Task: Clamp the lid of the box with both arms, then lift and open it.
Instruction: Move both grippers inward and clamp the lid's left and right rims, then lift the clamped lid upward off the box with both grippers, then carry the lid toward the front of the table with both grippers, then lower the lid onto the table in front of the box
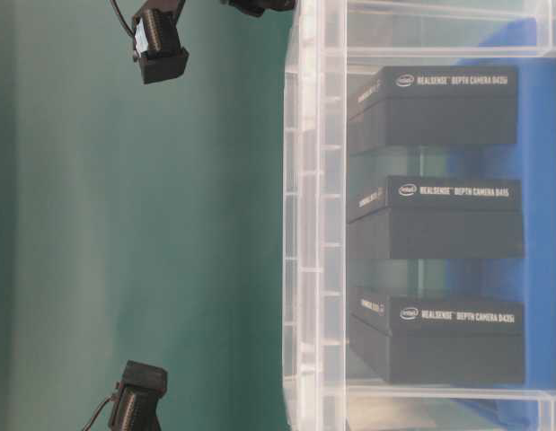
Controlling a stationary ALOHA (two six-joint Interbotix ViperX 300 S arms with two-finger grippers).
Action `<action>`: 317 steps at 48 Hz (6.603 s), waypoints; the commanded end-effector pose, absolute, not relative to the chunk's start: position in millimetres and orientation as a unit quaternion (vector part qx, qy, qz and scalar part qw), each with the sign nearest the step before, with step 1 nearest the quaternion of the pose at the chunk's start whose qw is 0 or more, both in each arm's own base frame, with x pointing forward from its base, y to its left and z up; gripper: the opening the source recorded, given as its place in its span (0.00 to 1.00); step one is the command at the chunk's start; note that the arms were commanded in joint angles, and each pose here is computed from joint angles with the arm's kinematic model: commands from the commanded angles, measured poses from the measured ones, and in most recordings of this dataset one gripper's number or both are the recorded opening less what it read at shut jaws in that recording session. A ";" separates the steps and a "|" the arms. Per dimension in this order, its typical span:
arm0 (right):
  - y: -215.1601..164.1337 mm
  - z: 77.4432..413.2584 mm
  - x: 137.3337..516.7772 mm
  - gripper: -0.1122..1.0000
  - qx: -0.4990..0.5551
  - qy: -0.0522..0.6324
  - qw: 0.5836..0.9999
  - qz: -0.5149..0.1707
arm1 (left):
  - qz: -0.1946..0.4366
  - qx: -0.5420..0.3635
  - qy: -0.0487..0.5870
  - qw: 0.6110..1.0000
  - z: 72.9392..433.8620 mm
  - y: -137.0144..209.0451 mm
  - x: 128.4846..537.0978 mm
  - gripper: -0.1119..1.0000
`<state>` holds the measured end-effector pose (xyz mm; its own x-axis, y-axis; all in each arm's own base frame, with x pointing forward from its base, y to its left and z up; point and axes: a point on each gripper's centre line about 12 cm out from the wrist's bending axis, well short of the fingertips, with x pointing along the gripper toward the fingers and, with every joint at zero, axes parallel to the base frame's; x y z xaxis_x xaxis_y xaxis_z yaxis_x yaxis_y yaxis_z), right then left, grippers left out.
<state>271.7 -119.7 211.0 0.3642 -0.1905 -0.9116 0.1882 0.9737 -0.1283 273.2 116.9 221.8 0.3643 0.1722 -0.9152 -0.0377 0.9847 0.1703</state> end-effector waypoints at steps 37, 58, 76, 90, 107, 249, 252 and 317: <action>-116.5 227.3 288.6 0.09 -0.008 0.523 0.845 -0.112 | 0.060 0.073 0.533 0.841 235.1 112.6 286.0 0.10; -117.5 239.5 291.0 0.09 -0.011 0.510 0.852 -0.116 | 0.063 0.081 0.517 0.850 250.6 113.7 293.7 0.10; -116.4 256.7 287.3 0.09 -0.012 0.506 0.854 -0.118 | 0.066 0.080 0.511 0.853 263.1 111.8 288.9 0.10; -115.1 270.4 283.7 0.09 -0.013 0.502 0.856 -0.120 | 0.058 0.082 0.515 0.851 275.7 105.6 287.1 0.10; -111.8 288.7 279.9 0.09 -0.015 0.496 0.860 -0.120 | 0.057 0.084 0.512 0.853 292.4 103.6 288.1 0.10; 101.9 292.1 308.9 0.09 0.042 0.518 0.850 -0.085 | -0.062 0.040 0.542 0.837 286.3 -83.5 291.8 0.10; 101.4 291.8 309.4 0.09 0.039 0.517 0.851 -0.086 | -0.061 0.040 0.543 0.837 286.2 -83.4 291.7 0.10; 104.2 174.4 297.5 0.09 0.019 0.557 0.828 -0.065 | -0.057 0.025 0.565 0.823 164.6 -89.3 297.6 0.10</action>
<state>289.0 107.5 170.2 0.3075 -0.1054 -0.9457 0.1345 0.9887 -0.0665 284.9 -89.4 158.2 0.2754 -0.0514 -0.9600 0.1179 0.9928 -0.0193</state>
